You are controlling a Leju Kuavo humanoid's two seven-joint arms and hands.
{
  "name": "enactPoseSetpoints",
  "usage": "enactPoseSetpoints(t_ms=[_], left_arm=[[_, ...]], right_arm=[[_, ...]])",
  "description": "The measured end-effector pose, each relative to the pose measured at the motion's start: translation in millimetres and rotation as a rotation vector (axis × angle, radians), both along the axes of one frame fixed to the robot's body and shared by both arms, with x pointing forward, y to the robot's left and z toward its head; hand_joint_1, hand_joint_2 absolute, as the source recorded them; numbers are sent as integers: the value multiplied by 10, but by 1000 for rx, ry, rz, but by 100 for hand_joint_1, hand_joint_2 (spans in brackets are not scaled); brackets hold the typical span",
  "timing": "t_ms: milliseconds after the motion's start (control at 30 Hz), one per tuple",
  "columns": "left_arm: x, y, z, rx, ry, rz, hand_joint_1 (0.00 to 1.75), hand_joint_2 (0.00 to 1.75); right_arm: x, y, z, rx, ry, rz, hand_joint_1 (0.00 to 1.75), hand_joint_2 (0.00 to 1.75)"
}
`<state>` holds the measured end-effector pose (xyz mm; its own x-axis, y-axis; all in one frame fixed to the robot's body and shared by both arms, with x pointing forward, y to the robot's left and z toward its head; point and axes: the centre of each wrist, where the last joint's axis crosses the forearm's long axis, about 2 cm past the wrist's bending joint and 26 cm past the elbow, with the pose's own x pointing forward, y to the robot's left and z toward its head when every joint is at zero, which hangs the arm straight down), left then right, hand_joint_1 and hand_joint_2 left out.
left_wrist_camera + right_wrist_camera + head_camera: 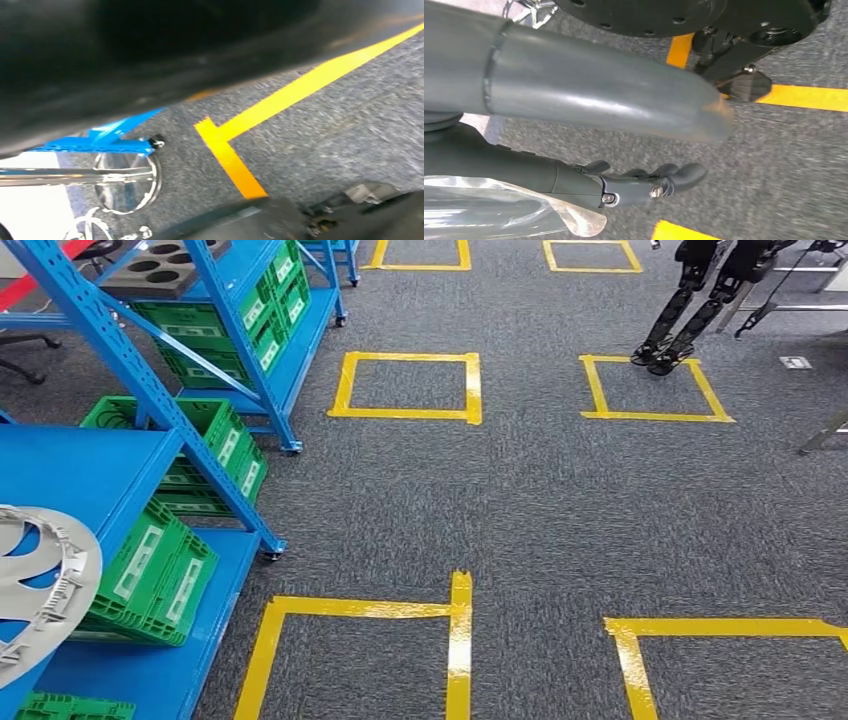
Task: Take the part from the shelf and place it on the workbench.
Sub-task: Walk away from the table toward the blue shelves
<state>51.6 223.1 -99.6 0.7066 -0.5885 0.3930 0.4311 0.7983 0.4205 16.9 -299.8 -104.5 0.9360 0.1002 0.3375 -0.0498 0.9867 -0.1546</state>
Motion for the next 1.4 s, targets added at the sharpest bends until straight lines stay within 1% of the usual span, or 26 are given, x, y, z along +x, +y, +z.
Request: enactPoseSetpoints(t_ms=[733,1400], left_arm=[[9,-20,3,-5,0,5,0,0],[53,-36,11,-9,-7,7,0,0]], right_arm=[[-18,-36,-12,-15,6,2,0,0],[32,-53,-17,-20,-2,11,0,0]])
